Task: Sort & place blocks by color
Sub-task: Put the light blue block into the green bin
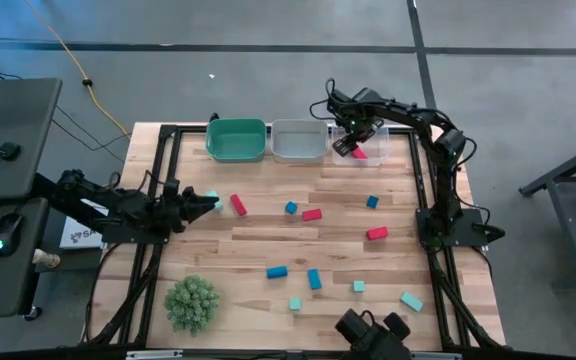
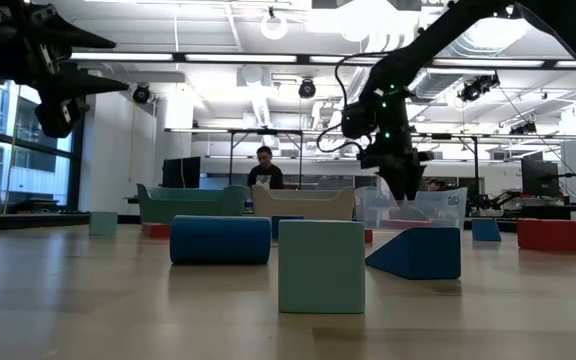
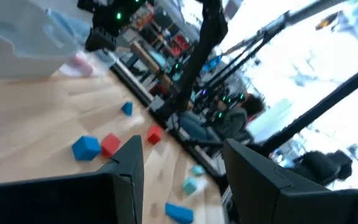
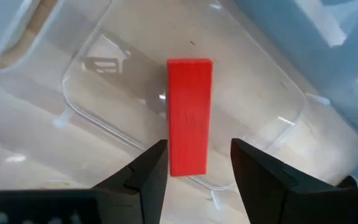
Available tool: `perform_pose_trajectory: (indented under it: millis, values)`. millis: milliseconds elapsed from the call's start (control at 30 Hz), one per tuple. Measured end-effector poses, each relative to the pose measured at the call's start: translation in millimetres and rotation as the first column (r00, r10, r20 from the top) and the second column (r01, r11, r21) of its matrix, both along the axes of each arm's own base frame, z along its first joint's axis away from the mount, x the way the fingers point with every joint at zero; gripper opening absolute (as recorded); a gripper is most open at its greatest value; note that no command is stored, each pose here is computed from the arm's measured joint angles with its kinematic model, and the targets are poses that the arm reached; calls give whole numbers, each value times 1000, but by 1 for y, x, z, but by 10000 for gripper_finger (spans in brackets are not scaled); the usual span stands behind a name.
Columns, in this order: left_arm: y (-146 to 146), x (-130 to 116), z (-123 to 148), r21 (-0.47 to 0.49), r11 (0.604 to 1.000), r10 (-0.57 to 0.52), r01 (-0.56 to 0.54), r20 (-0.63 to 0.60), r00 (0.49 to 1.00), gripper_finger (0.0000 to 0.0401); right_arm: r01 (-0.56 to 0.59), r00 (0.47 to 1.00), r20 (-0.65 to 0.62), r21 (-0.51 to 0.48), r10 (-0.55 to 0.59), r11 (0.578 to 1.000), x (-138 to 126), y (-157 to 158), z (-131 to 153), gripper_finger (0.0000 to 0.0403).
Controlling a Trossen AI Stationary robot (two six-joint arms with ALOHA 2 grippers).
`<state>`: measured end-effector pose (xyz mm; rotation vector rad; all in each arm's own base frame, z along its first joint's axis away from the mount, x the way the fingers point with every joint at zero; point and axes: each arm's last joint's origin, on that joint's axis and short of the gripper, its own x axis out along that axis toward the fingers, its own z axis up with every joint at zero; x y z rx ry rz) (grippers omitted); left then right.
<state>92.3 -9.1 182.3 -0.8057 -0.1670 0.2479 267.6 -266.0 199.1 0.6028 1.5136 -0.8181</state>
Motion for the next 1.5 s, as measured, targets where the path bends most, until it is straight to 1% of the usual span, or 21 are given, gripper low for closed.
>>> perform_pose_trajectory:
  millis: [233, 400, 567, 767, 933, 1067, 1133, 1233, 1367, 1500]
  values:
    - [1, -1, 9, 69, 997, 34, -39, 68, 997, 147, 42, 999, 6, -10, -42, 999, 6, 1, 27, 165]
    - [1, -3, 15, 109, 993, 37, -43, 57, 998, 147, 30, 999, 16, -31, -30, 999, 17, 8, 52, 165]
    - [4, -10, 37, 182, 981, 68, -73, 34, 997, 147, 0, 1000, 25, -100, 2, 995, 31, 20, 79, 165]
    - [8, -25, 64, 280, 956, 100, -84, -40, 994, 147, -30, 997, 61, -184, 42, 982, 49, 41, 109, 165]
    - [11, -33, 79, 347, 937, 108, -46, -161, 981, 147, -39, 994, 87, -223, 60, 974, 59, 60, 128, 165]
    - [11, -34, 88, 389, 921, 116, 2, -281, 953, 147, -38, 992, 111, -245, 67, 969, 65, 73, 139, 165]
    - [11, -33, 92, 383, 924, 133, 4, -333, 934, 147, -29, 989, 135, -254, 66, 967, 69, 80, 144, 165]
    - [11, -28, 98, 343, 939, 166, -27, -383, 909, 147, -21, 985, 161, -261, 65, 965, 73, 89, 149, 165]
    - [9, -19, 104, 225, 967, 203, -119, -398, 895, 147, -18, 982, 179, -262, 67, 965, 78, 100, 153, 165]
    - [8, -10, 108, 145, 976, 209, -164, -403, 891, 147, -22, 980, 184, -259, 71, 966, 81, 107, 153, 165]
